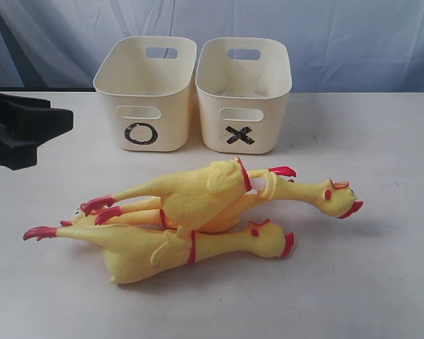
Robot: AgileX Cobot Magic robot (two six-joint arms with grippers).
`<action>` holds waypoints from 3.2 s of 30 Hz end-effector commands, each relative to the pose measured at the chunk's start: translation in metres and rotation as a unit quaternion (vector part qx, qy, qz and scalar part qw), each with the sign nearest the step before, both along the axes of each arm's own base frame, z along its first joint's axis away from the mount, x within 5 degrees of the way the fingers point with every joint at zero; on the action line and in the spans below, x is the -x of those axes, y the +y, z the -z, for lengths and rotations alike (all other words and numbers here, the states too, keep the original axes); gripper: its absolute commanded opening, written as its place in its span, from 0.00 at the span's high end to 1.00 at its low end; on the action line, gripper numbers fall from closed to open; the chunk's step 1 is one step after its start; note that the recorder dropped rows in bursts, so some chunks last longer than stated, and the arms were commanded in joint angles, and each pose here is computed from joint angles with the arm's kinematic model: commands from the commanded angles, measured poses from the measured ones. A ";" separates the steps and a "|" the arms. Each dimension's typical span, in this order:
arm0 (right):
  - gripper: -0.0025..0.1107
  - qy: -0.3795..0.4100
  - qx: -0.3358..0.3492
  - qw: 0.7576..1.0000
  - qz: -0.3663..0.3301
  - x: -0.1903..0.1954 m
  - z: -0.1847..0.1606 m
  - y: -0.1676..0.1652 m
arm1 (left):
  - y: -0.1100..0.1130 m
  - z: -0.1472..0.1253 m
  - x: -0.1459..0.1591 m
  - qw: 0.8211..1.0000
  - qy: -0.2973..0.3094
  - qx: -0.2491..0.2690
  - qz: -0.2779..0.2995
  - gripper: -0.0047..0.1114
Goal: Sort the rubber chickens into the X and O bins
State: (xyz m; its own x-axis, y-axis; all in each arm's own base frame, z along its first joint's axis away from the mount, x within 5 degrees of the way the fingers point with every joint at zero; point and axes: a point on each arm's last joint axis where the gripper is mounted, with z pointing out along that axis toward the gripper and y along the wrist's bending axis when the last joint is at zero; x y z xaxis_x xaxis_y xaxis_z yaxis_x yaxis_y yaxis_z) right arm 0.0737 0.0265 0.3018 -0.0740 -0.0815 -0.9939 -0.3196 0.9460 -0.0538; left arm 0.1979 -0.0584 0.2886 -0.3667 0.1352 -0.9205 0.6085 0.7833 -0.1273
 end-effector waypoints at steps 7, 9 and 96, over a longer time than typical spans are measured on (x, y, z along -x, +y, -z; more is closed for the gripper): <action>0.99 0.162 0.240 0.954 -0.075 -0.082 0.030 0.019 | 0.000 -0.001 -0.001 1.000 0.002 0.005 -0.001 0.60; 0.99 0.182 0.271 0.942 -0.081 -0.094 0.037 0.020 | 0.000 -0.001 -0.001 1.000 0.002 0.005 -0.001 0.60; 0.52 0.163 0.474 0.826 -0.259 -0.180 0.130 0.106 | 0.000 -0.001 -0.001 1.000 0.002 0.005 -0.001 0.60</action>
State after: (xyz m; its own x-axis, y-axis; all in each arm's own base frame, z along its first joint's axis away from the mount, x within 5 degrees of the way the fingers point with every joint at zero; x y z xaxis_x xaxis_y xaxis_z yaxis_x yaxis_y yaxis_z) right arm 0.2526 0.1324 0.1711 -0.0431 -0.9162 -0.3985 -0.8167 0.2621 -0.5142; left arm 0.1978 -0.0585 0.2884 -0.3687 0.1360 -0.9195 0.6095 0.7823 -0.1287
